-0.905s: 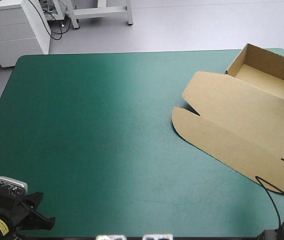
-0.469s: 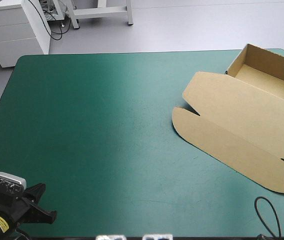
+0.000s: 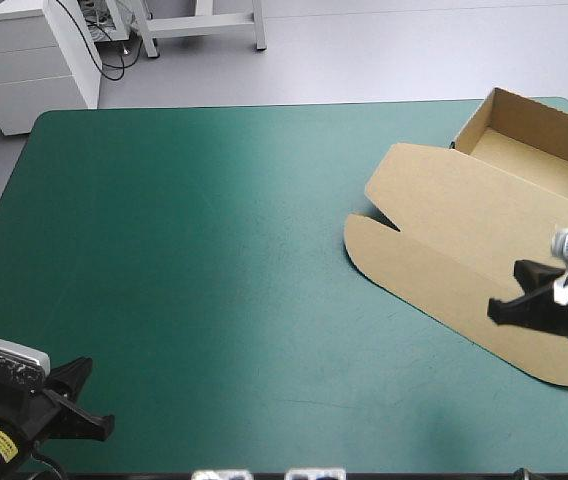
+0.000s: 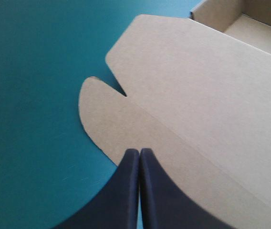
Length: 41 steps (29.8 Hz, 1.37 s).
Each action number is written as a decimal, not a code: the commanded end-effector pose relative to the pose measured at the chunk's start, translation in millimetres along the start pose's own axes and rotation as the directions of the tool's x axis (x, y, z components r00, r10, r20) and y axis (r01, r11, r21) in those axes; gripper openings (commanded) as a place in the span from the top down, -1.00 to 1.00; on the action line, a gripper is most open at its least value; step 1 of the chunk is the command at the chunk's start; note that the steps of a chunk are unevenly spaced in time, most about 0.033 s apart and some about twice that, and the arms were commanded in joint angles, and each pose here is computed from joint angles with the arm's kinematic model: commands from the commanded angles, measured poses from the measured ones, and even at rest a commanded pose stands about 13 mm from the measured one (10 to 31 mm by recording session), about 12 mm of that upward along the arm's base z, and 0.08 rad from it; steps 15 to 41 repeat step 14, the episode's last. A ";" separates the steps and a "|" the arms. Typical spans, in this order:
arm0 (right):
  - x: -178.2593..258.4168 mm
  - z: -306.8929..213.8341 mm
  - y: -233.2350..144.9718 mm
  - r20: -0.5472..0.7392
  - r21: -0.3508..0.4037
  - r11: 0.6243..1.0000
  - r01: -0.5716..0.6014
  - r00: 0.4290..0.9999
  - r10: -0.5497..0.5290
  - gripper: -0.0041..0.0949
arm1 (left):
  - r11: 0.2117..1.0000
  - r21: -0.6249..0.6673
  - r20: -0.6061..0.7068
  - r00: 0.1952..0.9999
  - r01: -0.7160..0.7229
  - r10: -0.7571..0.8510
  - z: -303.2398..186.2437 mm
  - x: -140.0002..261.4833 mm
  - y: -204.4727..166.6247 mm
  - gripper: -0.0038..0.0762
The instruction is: Fold the box
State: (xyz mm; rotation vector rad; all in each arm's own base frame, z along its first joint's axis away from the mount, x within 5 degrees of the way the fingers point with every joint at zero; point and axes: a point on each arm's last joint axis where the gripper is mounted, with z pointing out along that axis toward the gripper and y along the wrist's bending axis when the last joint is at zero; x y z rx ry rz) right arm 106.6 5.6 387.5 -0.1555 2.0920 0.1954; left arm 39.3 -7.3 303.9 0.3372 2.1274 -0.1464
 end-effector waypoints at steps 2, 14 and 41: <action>20.6 -12.2 15.4 0.162 0.021 0.999 0.039 0.986 -0.042 0.96 | 1.000 0.010 0.104 0.995 0.002 -0.003 -3.8 -14.0 -0.6 0.92; 100.9 3.8 28.9 0.131 -0.074 0.987 0.146 0.982 -0.135 0.96 | 1.000 0.007 0.137 0.991 -0.012 0.010 -4.2 -17.0 -0.5 0.92; 100.9 3.8 28.9 0.131 -0.074 0.987 0.146 0.982 -0.135 0.96 | 1.000 0.007 0.137 0.991 -0.012 0.010 -4.2 -17.0 -0.5 0.92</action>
